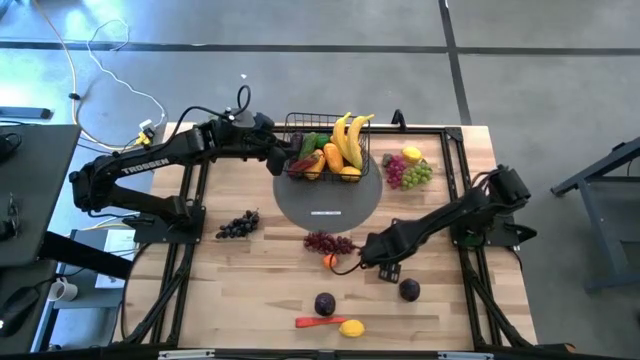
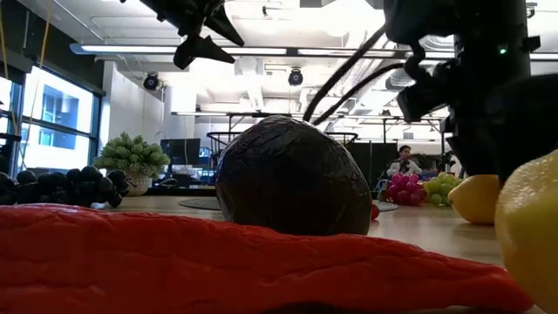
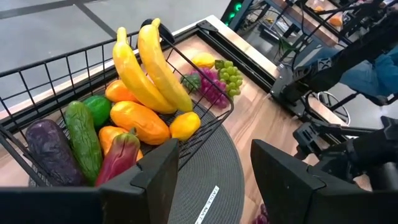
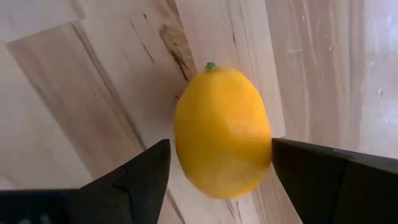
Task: Build produce basket
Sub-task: Put the middle yellow lemon into the black wire basket, then put the bottom left purple grapes into the black wire basket
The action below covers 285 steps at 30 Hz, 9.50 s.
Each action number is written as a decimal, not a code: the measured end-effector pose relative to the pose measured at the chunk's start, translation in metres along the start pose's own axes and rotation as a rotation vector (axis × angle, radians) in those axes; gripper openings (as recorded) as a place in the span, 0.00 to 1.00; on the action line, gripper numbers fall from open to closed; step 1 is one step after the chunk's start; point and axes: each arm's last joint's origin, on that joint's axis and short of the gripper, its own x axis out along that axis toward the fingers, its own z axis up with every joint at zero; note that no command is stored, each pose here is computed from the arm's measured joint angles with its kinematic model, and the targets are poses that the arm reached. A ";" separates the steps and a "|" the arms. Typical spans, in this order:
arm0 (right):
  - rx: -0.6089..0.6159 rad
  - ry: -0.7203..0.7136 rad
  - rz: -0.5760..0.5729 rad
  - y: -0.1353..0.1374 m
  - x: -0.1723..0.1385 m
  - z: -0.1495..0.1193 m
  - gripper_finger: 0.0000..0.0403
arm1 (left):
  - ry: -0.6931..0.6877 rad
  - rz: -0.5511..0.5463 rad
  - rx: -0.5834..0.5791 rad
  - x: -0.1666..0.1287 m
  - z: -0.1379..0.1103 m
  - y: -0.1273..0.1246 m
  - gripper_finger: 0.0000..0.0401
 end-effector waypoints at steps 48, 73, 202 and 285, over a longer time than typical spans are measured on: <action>0.318 -0.401 0.190 -0.101 -0.102 0.117 0.38 | -0.067 0.457 0.500 -0.004 0.009 0.023 0.47; 0.331 -0.720 0.000 -0.208 -0.119 0.154 0.38 | 0.126 0.369 0.431 -0.008 0.002 0.050 0.47; 0.165 -0.461 -0.043 -0.217 -0.179 0.130 0.59 | 0.837 0.286 0.327 0.004 -0.215 0.026 0.64; 0.711 -0.602 -0.158 -0.244 -0.225 0.081 0.59 | -0.423 -0.048 0.105 0.047 -0.017 0.055 0.02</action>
